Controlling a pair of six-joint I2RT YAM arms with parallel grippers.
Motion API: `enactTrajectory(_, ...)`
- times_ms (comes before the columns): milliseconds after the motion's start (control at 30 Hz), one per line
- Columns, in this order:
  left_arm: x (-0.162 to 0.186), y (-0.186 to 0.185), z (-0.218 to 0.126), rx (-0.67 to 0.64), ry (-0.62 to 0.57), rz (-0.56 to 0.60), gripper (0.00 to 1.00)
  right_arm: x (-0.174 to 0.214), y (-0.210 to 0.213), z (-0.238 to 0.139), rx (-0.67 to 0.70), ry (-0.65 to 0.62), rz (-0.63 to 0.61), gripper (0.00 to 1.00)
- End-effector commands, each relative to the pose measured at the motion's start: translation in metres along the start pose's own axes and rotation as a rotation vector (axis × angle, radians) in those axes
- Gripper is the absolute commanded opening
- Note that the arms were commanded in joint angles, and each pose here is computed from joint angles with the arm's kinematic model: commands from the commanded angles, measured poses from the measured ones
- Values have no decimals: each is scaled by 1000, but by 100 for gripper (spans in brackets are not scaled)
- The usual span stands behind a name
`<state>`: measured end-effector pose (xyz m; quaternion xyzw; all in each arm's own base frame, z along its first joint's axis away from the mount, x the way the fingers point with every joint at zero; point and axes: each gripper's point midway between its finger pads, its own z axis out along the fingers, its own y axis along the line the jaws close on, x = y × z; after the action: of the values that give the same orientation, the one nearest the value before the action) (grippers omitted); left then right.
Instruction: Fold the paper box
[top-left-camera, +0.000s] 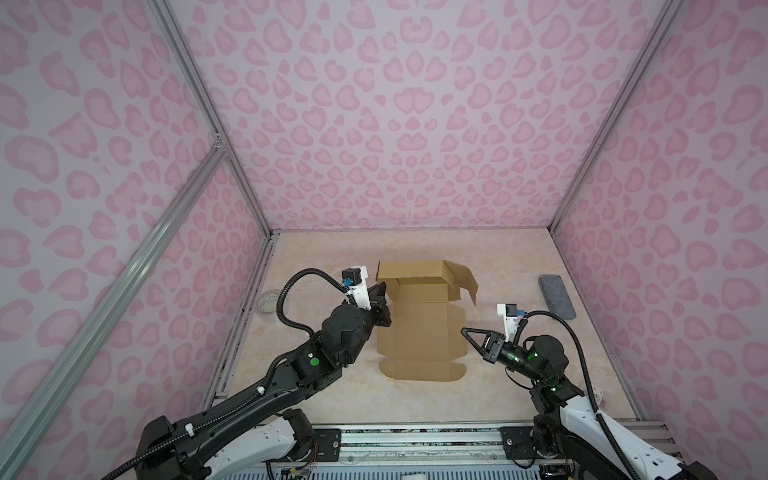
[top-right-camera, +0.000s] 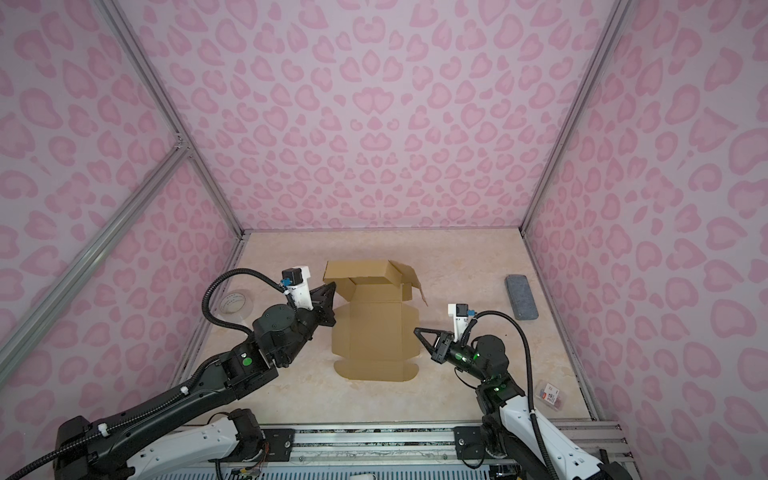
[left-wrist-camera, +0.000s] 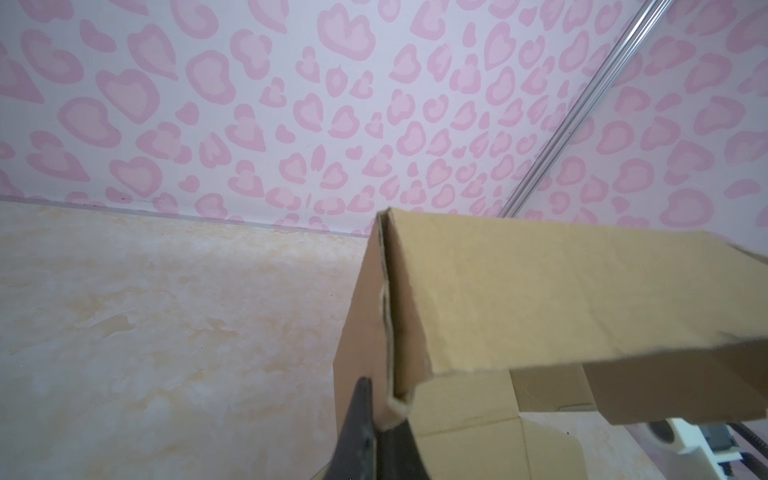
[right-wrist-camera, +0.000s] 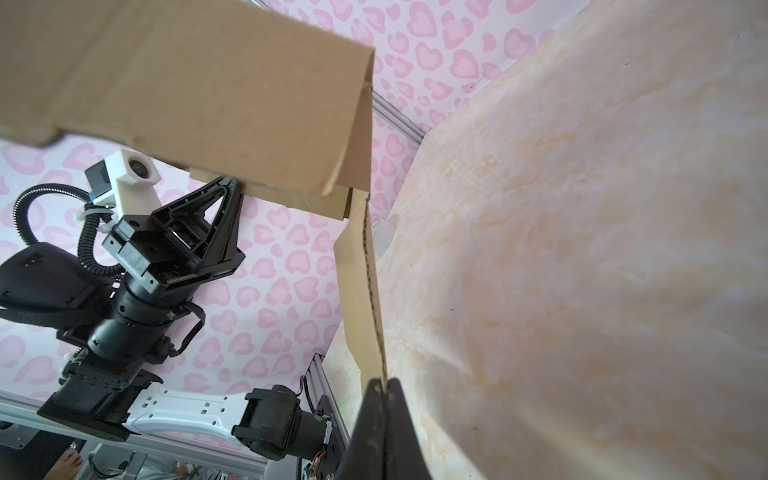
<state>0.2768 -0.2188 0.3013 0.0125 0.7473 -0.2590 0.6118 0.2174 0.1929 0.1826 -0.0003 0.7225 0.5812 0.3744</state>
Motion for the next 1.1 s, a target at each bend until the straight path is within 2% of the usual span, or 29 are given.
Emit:
enactTrajectory(0,-13,-12,-3,64,-45,-39,2,-3,19,1,-86,0,-29,0)
enactTrajectory(467,-13,-5,-1,15,-48,-22,2,-2,21,4,-125,24,8,0)
enactTrajectory(967,-19,-2,-5,9,-70,-37,2,3,-3,11,-34,57,56,0)
enactTrajectory(1000,-19,-2,-5,9,-70,-37,2,3,-5,11,-22,58,55,1)
enactTrajectory(1067,-18,-1,-4,1,-68,-32,2,3,-8,10,2,64,56,9)
